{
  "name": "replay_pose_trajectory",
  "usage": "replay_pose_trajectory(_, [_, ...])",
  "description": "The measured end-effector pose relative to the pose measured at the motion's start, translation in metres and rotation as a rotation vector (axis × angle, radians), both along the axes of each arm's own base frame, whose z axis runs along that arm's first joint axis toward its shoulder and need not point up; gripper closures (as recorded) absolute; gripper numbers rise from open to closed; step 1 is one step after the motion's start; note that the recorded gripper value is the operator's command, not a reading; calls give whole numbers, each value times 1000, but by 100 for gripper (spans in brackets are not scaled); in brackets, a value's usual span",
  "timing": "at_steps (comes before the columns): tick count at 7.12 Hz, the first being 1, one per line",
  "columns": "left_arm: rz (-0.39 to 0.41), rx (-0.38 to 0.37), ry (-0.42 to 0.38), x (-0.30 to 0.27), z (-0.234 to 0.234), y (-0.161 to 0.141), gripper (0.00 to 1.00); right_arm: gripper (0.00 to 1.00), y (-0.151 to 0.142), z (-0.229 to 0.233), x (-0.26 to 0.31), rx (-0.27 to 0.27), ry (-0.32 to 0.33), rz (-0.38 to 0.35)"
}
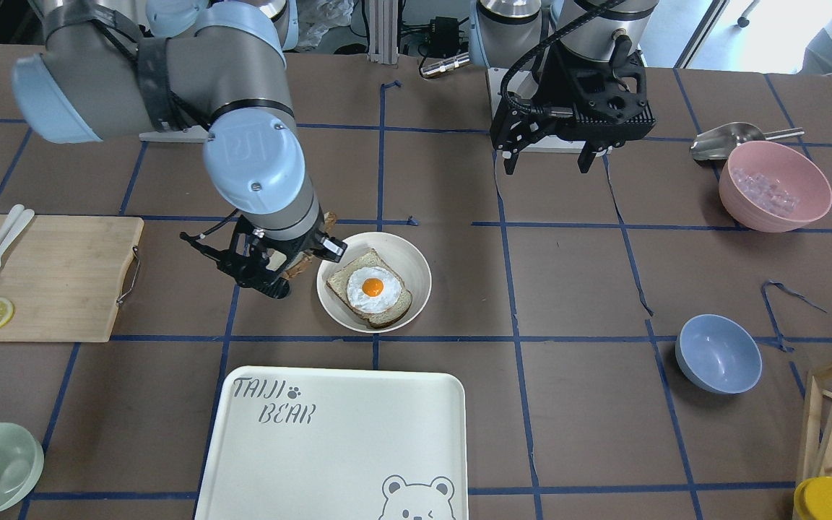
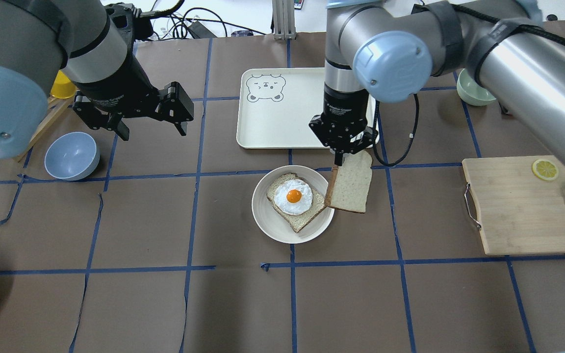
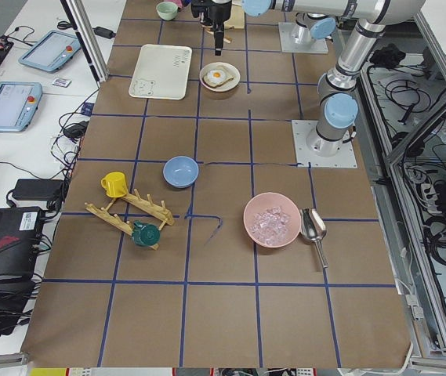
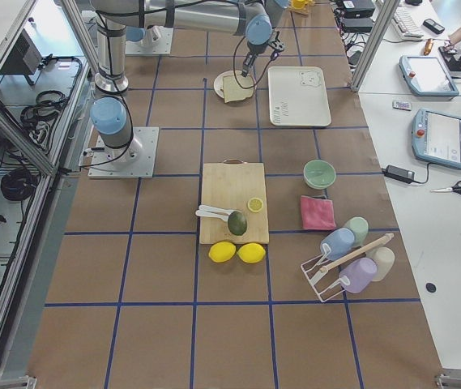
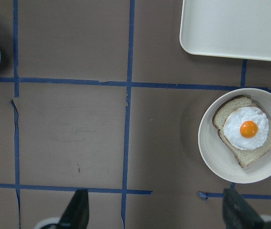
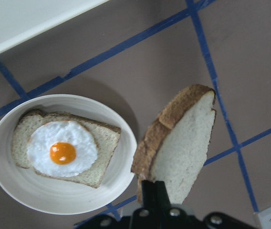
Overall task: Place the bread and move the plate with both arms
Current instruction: 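Carry the bread slice with the right gripper and lay it on the egg toast, then raise the right gripper away while the left gripper reaches to the plate rim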
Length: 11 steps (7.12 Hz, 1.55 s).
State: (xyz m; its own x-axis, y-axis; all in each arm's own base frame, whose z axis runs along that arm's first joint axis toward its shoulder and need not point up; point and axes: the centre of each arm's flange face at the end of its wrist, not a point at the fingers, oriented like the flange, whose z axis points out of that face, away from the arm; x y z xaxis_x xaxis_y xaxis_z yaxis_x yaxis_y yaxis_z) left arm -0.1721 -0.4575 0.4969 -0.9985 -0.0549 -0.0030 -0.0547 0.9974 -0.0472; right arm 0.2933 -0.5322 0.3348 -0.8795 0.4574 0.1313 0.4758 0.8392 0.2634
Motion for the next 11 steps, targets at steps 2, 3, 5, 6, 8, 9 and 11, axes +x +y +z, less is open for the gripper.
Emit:
replay_pose_trajectory(2, [-1, -1, 0, 0, 1, 1, 0, 100, 8, -28, 54, -9, -21, -47])
replay_pose_trajectory(3, [-4, 0, -1, 0, 1, 2, 0, 100, 10, -40, 67, -9, -23, -44])
replay_pose_trajectory(5, [-7, 5, -2, 1, -1, 1, 0, 98, 10, -54, 75, -4, -23, -33])
replay_pose_trajectory(6, [-5, 11, -4, 2, -3, 0, 0, 70, 7, -61, 77, -7, -25, -33])
replay_pose_trajectory(8, [19, 38, -9, 9, -9, -3, 0, 34, -1, -75, 81, -21, -30, -40])
replay_pose_trajectory(9, [30, 67, -12, 12, -12, -4, 0, 28, -2, -76, 82, -24, -34, -43])
replay_pose_trajectory(11, [27, 97, -14, 15, -19, -7, 0, 0, -4, -68, 81, -33, -60, -40])
